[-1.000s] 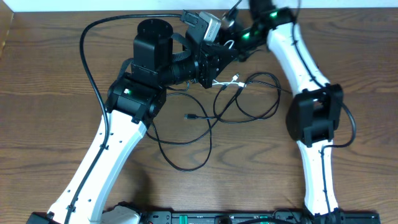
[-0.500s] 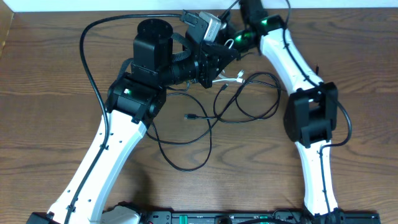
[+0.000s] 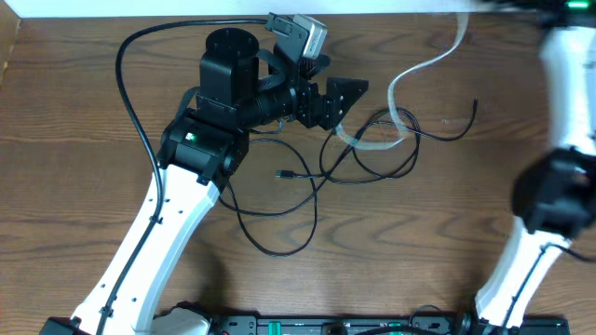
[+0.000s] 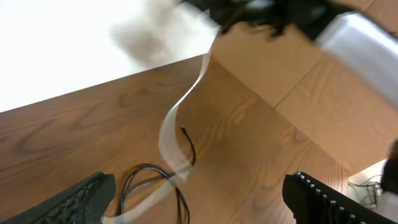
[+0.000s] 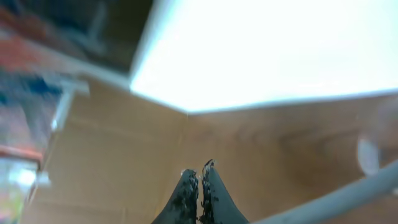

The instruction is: Untangle cables

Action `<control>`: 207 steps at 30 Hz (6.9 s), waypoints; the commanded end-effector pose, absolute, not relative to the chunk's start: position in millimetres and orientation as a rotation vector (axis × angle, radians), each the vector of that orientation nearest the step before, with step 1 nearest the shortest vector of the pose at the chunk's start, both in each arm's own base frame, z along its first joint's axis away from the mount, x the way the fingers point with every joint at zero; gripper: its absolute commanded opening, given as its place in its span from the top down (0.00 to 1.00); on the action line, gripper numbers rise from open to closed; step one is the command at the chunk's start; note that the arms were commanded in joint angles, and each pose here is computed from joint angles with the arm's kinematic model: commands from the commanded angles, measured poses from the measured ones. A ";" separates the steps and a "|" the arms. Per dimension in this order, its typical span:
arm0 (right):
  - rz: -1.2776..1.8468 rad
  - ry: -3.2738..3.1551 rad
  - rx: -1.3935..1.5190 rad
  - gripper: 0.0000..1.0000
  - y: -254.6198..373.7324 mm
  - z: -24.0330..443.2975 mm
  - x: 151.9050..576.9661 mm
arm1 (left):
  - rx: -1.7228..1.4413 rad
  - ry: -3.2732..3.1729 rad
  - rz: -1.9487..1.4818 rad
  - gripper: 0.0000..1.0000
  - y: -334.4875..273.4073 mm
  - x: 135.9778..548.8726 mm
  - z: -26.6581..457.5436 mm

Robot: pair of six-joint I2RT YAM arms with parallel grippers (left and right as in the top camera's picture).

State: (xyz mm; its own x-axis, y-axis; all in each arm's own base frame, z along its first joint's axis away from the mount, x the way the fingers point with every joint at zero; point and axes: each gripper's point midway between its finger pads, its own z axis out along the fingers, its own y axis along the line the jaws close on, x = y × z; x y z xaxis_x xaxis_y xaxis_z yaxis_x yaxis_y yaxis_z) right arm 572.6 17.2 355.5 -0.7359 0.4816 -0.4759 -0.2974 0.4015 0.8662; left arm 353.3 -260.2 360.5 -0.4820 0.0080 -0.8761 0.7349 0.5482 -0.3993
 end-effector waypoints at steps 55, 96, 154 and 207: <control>-0.135 2.784 1.171 0.01 -249.1 161.2 373.7 | 0.592 1.915 -0.992 0.07 -256.4 355.5 356.6; -0.178 2.739 1.357 0.51 -285.7 16.5 367.4 | 0.580 2.006 -0.998 0.07 -261.4 367.4 324.1; 0.531 2.305 0.549 0.36 -136.3 117.2 565.0 | 0.410 2.137 -0.745 0.07 -227.2 391.2 294.8; 0.632 2.753 0.263 0.01 16.4 128.8 474.6 | 0.514 2.832 -0.490 0.12 -228.1 299.2 76.5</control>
